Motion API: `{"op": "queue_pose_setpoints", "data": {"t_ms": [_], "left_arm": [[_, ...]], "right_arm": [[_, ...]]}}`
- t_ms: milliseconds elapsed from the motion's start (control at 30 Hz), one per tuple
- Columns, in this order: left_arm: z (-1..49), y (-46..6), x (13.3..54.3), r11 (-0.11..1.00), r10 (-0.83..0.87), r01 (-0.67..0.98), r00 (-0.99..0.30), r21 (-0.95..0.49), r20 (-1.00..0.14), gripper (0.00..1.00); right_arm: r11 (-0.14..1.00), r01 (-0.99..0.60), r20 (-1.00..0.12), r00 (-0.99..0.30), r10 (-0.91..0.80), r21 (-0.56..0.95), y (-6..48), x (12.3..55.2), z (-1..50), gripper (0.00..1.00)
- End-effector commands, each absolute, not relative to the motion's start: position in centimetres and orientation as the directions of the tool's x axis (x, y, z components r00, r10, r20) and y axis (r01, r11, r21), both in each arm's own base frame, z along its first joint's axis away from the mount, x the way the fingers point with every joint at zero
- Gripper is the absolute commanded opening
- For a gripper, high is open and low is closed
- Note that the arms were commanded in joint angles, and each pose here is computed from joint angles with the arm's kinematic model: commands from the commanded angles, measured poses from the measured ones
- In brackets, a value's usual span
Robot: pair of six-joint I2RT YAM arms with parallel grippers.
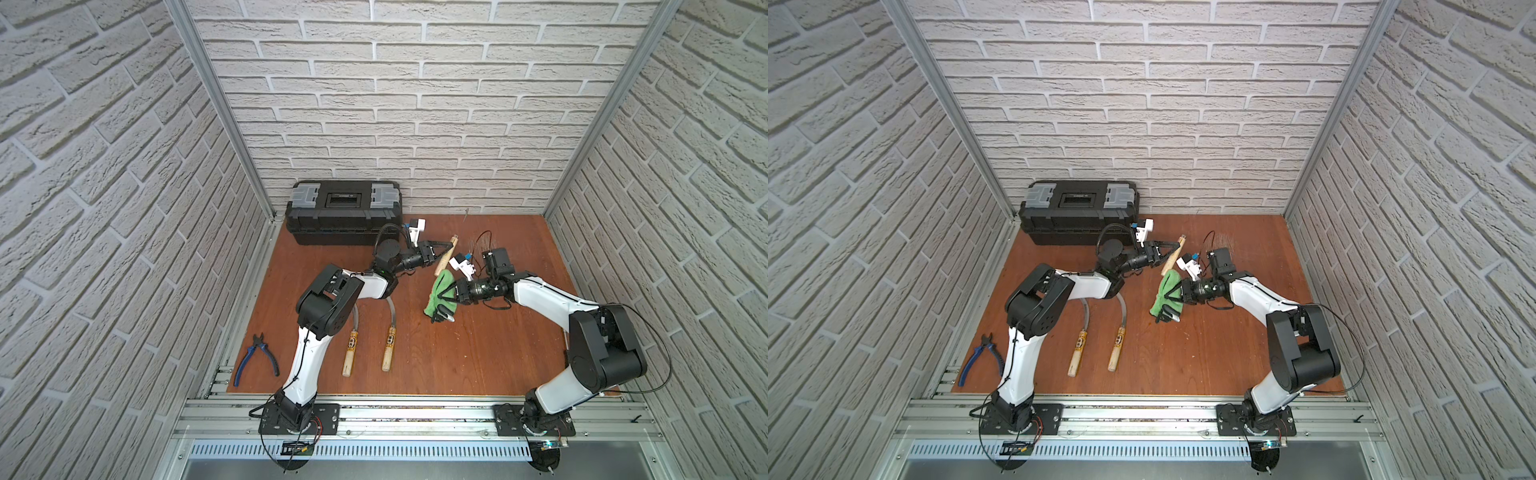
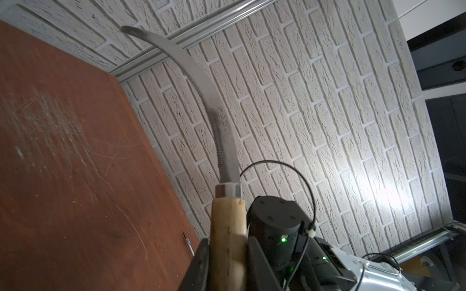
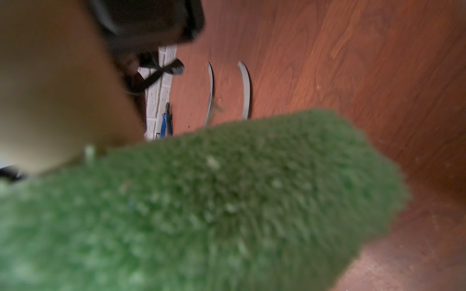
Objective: Wipe small sickles with rags
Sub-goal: Wipe the small sickle.
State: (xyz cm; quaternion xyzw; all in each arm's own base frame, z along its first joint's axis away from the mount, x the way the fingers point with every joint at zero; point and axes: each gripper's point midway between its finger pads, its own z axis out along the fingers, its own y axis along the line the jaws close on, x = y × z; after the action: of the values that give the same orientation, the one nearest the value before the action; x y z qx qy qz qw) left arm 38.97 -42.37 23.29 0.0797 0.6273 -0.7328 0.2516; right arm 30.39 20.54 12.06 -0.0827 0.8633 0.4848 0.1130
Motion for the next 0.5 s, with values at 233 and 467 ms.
{"op": "queue_pose_setpoints", "data": {"t_ms": [233, 467], "left_arm": [[28.7, -41.7, 36.0, -0.194, -0.301, 0.599, -0.79, -0.777, -0.534, 0.0], [28.4, -41.0, 36.0, -0.176, -0.31, 0.601, -0.786, -0.78, -0.536, 0.0]], "right_arm": [[0.549, -0.274, -0.378, -0.922, 0.083, 0.789, 17.9, 31.8, 16.4, 0.03], [0.567, -0.28, -0.419, -0.899, 0.128, 0.775, 15.5, 32.6, 19.6, 0.03]]}}
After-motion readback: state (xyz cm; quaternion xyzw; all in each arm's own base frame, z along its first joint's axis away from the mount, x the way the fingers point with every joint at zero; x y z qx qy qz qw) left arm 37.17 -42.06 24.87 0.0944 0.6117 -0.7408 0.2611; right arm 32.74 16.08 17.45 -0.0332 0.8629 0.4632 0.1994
